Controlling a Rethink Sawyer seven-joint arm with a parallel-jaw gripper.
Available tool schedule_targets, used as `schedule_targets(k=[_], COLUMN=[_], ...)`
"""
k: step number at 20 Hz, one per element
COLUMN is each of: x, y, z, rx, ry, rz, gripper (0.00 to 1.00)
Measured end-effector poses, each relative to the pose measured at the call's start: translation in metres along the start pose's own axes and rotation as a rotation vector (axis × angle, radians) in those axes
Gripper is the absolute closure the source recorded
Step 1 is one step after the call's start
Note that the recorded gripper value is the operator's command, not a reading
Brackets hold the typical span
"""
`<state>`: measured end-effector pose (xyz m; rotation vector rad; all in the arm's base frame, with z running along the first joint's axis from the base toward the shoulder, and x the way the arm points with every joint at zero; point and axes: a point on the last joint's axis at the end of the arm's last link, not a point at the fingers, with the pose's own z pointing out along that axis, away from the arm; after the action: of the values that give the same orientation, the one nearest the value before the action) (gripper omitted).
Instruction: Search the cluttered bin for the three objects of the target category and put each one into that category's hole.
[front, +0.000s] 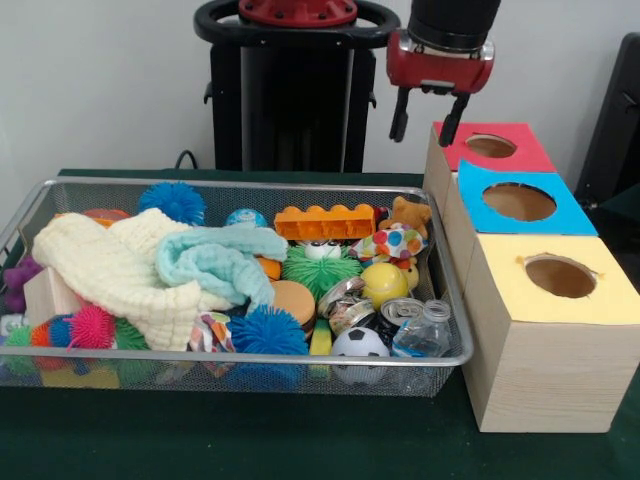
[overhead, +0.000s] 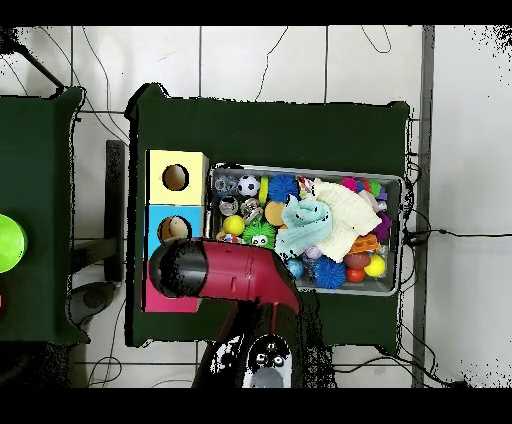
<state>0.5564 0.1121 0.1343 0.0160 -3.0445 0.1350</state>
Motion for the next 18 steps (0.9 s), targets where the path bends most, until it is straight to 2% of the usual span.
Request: schedule_targets(k=[7, 18], x=[-0.015, -0.017], y=[-0.022, -0.048], z=[0.014, 0.051], rx=[0.011, 0.014], ry=[0.006, 0.024], rz=[0.031, 0.075], gripper=[0.00, 0.00])
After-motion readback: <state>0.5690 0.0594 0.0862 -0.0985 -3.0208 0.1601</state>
